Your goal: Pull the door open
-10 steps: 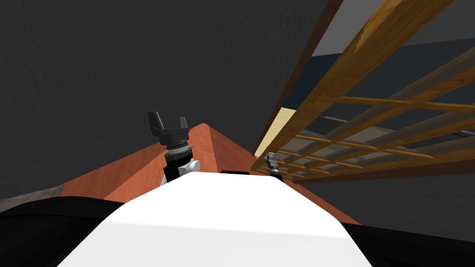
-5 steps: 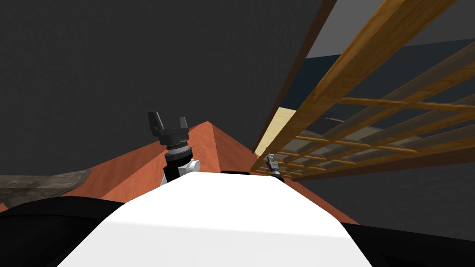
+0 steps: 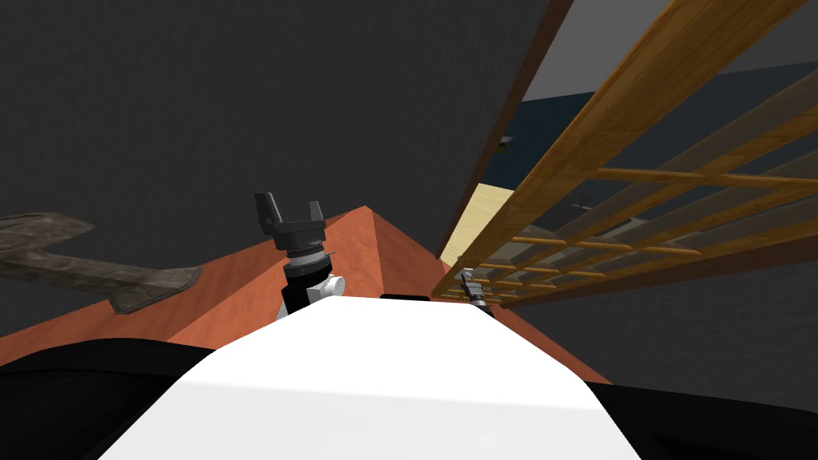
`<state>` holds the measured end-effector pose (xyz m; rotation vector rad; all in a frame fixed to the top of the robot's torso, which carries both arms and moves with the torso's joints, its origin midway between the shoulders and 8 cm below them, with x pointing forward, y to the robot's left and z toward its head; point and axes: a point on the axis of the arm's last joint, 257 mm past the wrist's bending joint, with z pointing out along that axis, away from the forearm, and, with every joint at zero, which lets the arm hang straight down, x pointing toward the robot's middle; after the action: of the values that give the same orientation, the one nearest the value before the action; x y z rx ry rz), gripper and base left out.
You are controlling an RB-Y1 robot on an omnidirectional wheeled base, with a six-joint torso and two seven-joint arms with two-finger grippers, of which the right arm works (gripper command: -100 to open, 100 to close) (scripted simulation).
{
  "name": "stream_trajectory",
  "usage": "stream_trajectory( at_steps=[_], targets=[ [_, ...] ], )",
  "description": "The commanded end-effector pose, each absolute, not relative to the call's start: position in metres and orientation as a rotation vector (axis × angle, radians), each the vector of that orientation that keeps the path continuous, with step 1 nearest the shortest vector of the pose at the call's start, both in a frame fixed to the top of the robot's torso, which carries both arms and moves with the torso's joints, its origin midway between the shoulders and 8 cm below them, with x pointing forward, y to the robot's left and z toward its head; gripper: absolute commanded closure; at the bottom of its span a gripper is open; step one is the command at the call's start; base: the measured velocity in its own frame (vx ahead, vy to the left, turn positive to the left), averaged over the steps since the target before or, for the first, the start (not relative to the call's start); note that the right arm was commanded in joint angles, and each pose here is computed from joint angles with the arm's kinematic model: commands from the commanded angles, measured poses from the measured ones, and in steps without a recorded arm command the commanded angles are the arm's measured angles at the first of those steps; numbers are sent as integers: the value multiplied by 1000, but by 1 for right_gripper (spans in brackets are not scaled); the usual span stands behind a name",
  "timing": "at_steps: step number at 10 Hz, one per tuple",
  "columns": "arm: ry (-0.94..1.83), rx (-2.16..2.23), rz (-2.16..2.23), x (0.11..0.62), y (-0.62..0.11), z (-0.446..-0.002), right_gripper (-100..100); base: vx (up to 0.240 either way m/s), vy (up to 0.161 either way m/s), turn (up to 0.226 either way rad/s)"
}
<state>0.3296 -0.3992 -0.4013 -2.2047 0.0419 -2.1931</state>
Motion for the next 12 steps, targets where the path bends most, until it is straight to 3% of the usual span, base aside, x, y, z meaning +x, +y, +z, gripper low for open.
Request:
stream_trajectory(
  at_steps=[1,12],
  targets=[
    [42,-2205,-2193,330,-399,-401,100,-102,-9,13],
    [-28,-2173,-2153,295,-403,-403,100,-189,-57,143]
  ],
)
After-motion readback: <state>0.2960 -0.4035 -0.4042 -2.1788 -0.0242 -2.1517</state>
